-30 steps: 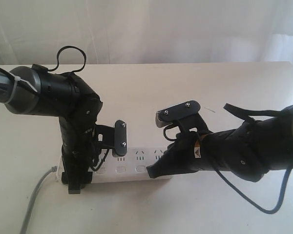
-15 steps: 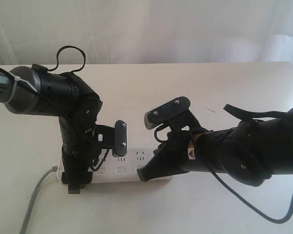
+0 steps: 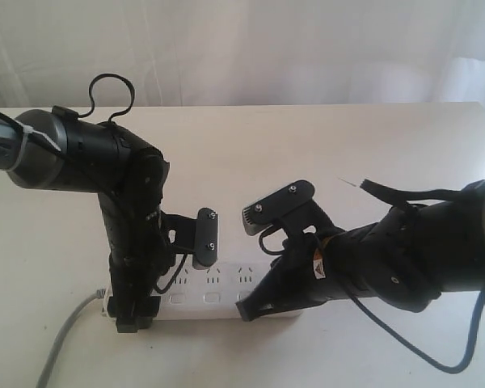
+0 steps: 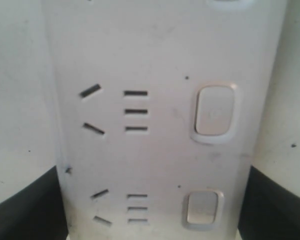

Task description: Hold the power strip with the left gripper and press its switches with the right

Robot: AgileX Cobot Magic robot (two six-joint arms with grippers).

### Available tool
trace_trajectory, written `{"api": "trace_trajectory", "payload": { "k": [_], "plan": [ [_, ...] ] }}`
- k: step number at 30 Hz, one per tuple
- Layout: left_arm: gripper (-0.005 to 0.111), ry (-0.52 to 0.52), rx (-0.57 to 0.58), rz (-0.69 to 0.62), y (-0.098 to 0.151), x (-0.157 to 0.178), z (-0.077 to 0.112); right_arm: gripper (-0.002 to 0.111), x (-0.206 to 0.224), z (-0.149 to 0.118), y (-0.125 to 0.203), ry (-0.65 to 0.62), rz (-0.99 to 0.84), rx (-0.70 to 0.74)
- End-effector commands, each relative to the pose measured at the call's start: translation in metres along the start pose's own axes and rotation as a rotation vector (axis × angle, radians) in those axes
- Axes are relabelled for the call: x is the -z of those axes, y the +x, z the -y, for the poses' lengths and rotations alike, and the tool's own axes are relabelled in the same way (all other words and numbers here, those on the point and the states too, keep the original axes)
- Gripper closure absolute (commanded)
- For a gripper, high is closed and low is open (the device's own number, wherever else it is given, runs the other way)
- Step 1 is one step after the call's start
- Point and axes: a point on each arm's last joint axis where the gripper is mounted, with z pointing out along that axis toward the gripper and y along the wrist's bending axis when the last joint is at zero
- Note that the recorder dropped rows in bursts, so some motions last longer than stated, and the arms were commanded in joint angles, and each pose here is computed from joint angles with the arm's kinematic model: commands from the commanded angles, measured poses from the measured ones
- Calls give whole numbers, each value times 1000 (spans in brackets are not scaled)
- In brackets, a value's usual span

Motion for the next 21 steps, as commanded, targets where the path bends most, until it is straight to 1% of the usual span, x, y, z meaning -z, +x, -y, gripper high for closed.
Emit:
{"api": "trace_trajectory", "payload": {
  "k": [1, 9, 15, 21],
  "plan": [
    [107, 51, 12, -11, 0, -6, 6, 108, 4, 0, 0, 5, -18, 5],
    [107, 49, 10, -14, 0, -6, 6, 108, 19, 0, -6, 5, 19, 2],
    [107, 49, 10, -14, 0, -6, 6, 108, 17, 0, 6, -3, 22, -7],
    [107, 49, 16, -14, 0, -6, 6, 108, 15, 0, 13, -21, 71, -48]
  ]
}}
